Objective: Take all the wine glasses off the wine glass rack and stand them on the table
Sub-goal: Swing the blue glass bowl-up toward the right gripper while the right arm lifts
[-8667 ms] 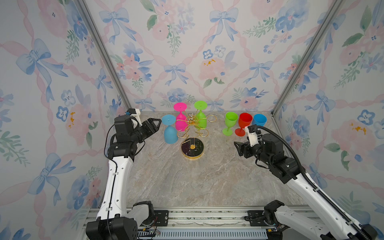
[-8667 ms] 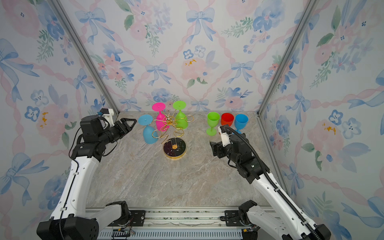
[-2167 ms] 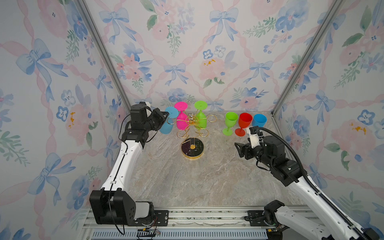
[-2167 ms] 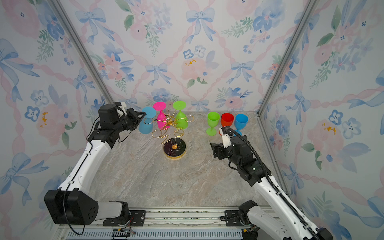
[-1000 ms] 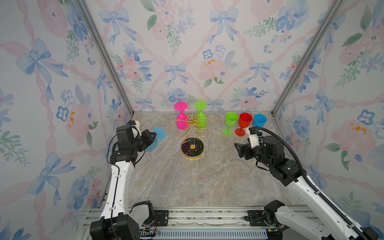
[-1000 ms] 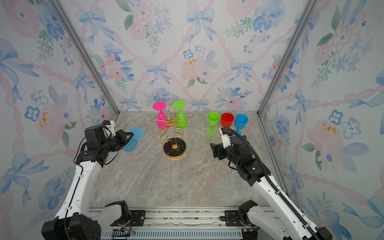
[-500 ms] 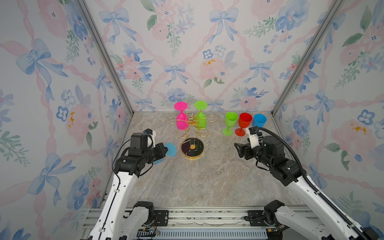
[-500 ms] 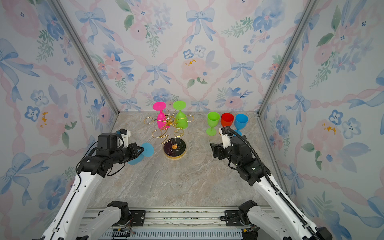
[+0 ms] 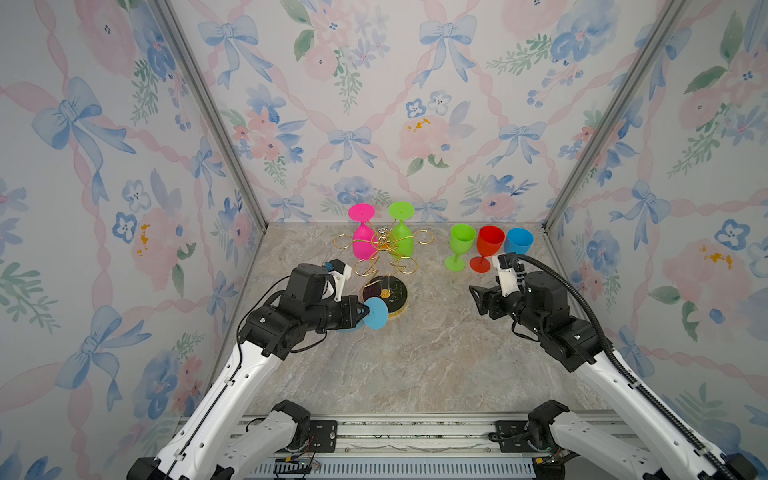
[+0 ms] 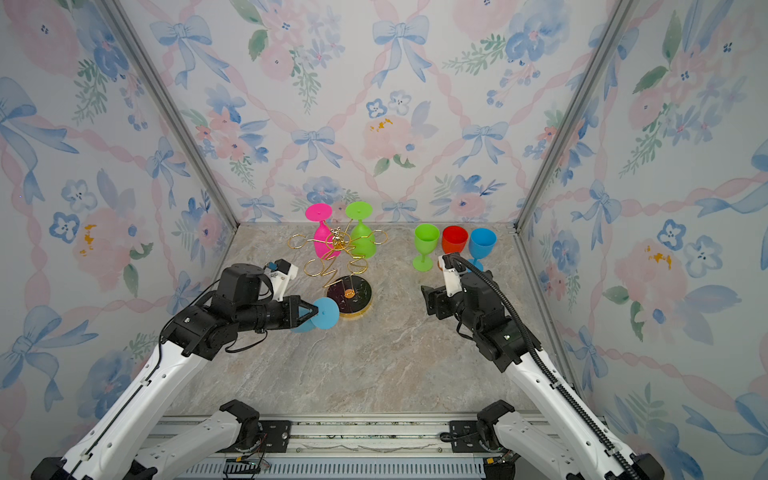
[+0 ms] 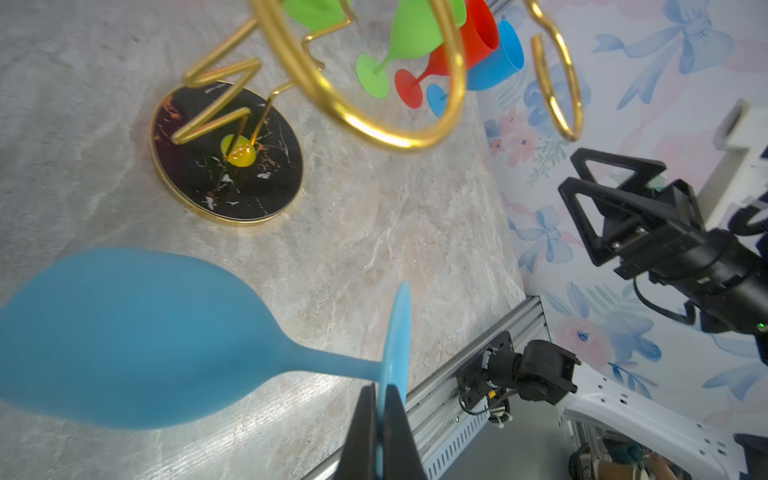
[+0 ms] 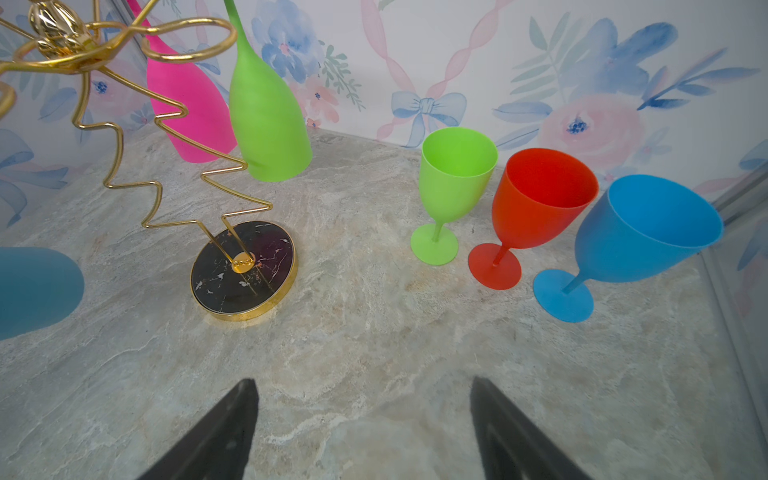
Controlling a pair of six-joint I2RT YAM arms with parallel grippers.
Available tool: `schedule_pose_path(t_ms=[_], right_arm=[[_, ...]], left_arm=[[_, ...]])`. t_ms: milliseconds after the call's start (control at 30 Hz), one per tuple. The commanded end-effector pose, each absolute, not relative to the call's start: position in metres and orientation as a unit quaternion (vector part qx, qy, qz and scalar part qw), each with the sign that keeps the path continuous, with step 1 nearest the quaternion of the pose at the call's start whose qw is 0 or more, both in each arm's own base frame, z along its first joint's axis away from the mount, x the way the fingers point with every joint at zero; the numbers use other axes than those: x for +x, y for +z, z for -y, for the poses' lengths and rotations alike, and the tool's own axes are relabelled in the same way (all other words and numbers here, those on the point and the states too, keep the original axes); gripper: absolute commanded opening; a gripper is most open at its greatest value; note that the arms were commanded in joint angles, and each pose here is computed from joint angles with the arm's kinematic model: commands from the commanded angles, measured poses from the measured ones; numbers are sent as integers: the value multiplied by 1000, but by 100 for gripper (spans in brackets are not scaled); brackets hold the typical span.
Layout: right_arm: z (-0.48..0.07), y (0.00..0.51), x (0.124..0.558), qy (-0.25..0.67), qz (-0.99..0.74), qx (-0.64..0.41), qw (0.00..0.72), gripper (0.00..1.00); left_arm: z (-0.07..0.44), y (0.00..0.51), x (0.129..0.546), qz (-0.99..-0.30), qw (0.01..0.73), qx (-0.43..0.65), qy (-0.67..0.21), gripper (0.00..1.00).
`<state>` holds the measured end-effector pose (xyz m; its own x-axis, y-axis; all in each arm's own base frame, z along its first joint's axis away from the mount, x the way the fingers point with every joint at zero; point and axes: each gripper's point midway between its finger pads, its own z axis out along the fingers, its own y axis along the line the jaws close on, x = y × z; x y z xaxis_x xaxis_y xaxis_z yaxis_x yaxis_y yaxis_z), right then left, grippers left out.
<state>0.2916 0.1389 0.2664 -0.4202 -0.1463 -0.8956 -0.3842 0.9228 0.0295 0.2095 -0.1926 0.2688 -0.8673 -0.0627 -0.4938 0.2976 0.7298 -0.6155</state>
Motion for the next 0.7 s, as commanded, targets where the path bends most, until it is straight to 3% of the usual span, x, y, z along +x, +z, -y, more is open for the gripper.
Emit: schedule_pose_path(t_ms=[0,233,467,667], right_arm=[[-137,267,291,107,-841,-154,508,82],[-128,263,292,84,-851,-141,500,82],[-119,264,291,68,-858,-124,495,82],[-99,267,288,44,-877,-84,470,82]], left_arm=[[220,268,191,-893,208,110,-384,0],[284,258,156,-892,160,214,-364,0],[355,284,143,-846,236,353,-324,0],[399,270,127,-791,279,481,-256,0]])
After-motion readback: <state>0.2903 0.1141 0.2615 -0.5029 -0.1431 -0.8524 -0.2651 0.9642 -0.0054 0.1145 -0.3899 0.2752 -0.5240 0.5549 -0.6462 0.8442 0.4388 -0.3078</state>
